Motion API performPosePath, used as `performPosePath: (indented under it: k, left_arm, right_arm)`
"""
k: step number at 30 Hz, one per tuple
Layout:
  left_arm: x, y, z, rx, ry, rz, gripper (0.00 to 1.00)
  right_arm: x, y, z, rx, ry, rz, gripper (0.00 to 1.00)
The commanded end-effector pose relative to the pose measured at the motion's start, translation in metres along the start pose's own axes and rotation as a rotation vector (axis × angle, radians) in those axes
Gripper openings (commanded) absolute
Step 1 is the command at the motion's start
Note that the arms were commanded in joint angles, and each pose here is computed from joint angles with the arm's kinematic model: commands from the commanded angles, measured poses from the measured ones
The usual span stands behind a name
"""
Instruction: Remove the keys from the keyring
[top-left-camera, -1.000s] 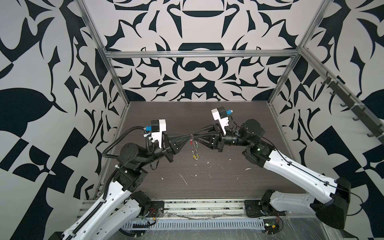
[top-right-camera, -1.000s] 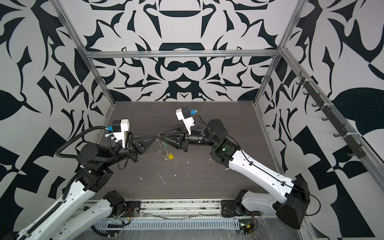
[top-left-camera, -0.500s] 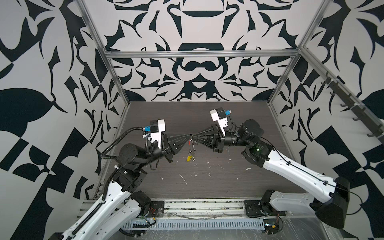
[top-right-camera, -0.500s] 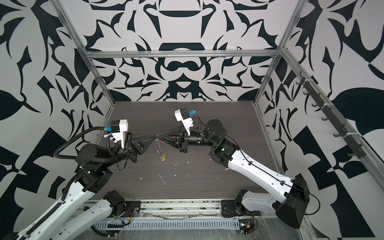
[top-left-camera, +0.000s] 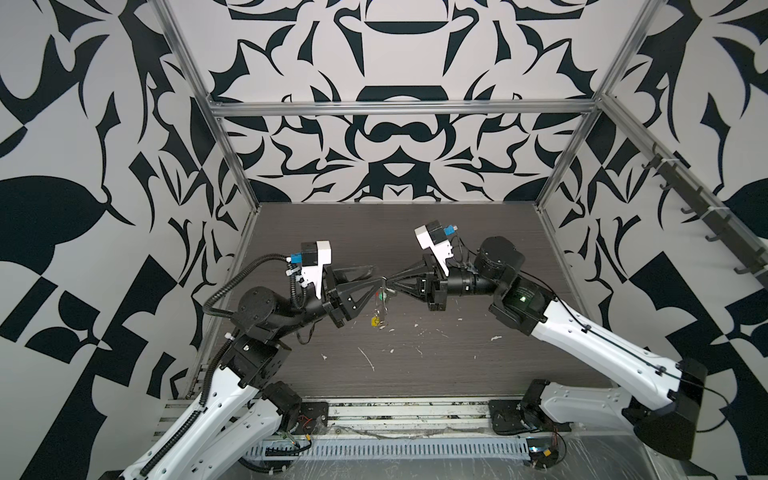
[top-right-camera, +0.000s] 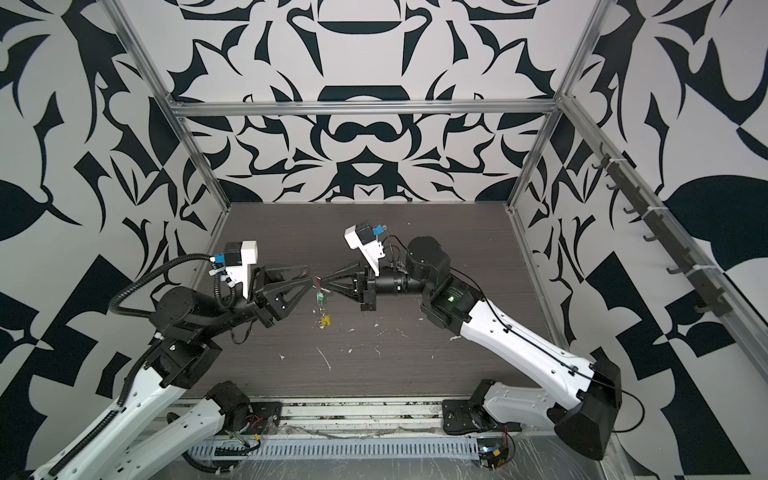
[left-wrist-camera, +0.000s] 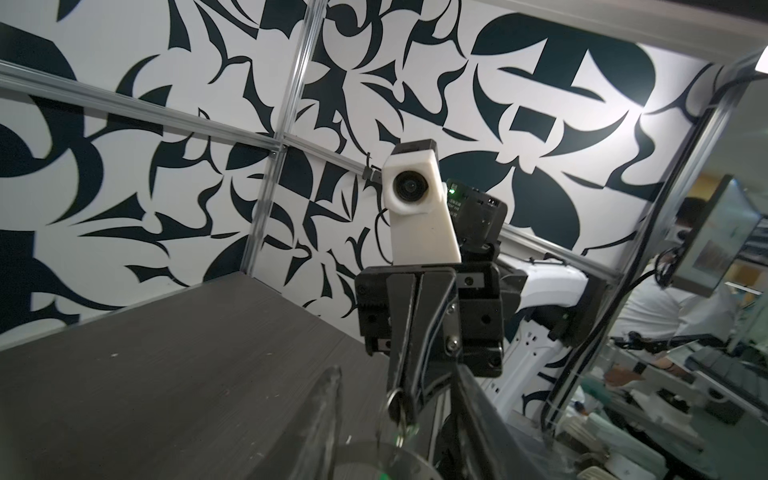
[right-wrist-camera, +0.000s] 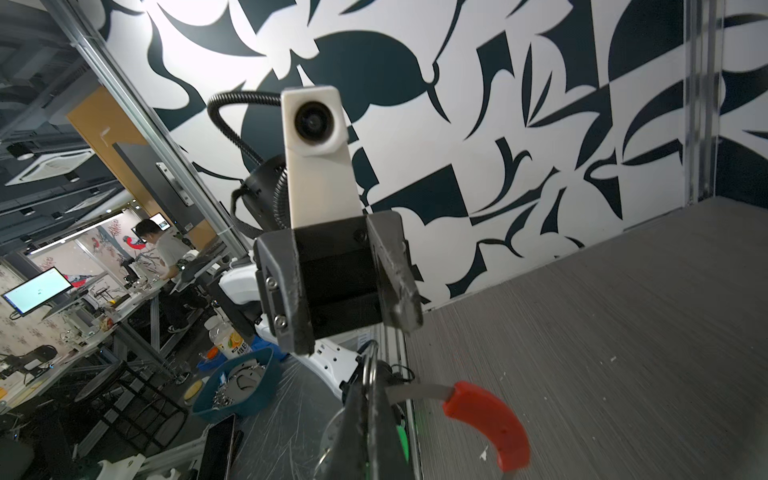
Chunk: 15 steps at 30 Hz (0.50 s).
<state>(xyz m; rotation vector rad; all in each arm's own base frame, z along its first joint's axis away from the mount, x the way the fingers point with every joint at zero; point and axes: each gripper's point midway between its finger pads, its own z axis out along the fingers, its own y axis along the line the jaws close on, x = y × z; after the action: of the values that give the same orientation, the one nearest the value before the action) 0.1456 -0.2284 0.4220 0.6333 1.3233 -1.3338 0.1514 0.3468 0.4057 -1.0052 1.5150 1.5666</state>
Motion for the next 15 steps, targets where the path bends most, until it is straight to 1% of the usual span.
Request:
performPosePath:
  k: [1, 5, 6, 9, 15]
  left_arm:
    - [-0.004, -0.011, -0.007, -0.008, 0.055, 0.009, 0.46]
    - [0.01, -0.016, -0.008, -0.005, 0.197, -0.018, 0.44]
    - [0.013, -0.018, -0.008, 0.0, 0.226, -0.025, 0.44]
    - [0.018, -0.023, -0.008, 0.016, 0.304, -0.031, 0.49]
    - [0.028, -0.027, -0.002, 0.059, 0.441, -0.076, 0.49]
  right_arm:
    - [-0.01, 0.021, -0.014, 0.024, 0.055, -0.094, 0.0]
    - [-0.004, 0.023, -0.016, 0.036, 0.119, -0.09, 0.0]
    - [-0.002, 0.023, -0.017, 0.038, 0.133, -0.087, 0.0]
    - [0.001, 0.025, -0.017, 0.032, 0.171, -0.08, 0.0]
    - [0.003, 0.036, -0.018, -0.023, 0.22, -0.07, 0.0]
